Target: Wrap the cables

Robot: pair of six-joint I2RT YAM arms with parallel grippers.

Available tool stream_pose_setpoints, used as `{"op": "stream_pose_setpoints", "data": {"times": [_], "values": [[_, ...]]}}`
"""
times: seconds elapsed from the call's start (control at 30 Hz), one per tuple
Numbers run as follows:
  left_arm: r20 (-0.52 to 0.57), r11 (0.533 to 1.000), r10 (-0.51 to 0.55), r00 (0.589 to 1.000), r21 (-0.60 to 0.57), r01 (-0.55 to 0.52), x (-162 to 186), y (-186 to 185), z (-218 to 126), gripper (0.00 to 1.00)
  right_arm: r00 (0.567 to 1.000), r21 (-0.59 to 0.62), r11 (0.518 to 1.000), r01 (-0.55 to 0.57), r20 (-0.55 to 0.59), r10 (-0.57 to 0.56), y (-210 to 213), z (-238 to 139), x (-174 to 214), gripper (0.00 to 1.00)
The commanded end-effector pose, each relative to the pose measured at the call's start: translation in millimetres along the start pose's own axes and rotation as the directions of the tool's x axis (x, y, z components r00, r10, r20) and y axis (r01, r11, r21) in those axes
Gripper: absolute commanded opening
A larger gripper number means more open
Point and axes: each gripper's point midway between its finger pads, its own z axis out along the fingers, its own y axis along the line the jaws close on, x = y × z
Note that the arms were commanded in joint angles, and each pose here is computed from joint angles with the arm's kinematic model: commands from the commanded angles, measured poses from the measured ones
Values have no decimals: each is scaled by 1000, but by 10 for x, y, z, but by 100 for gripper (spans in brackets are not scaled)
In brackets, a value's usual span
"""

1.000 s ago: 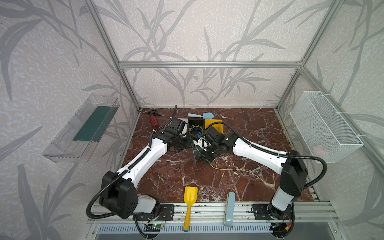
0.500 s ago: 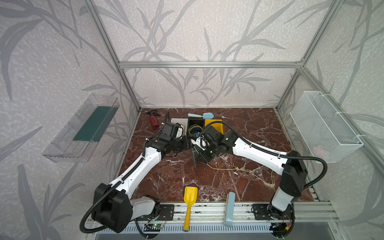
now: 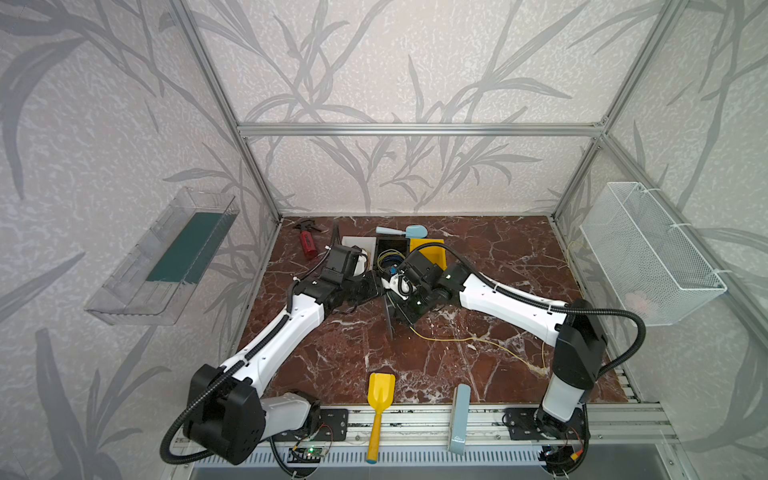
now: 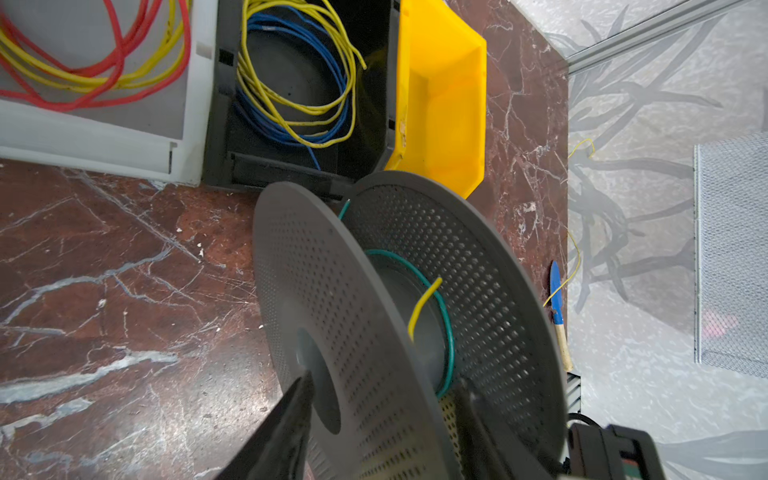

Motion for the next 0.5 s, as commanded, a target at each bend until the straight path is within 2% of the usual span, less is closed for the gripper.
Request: {"op": "stream_pose_setpoints", "data": {"times": [0.0, 0.17, 0.23, 0.47], "values": [[-60, 999, 37, 997, -11, -38, 137, -30, 66, 49, 994, -30, 998, 48, 101, -44, 167, -108, -314, 0], [-59, 998, 55, 997, -29, -57, 143, -68, 47, 48, 992, -11, 999, 51, 115, -49, 155, -129, -396, 0], [-60, 998, 66, 996, -16, -67, 154, -120, 34, 51, 992, -10, 999, 51, 120, -49, 155, -137, -429, 0], [-53, 997, 78, 996, 29, -76, 181, -191, -11, 55, 990, -56, 997, 46, 137, -38, 247, -152, -457, 0]]}}
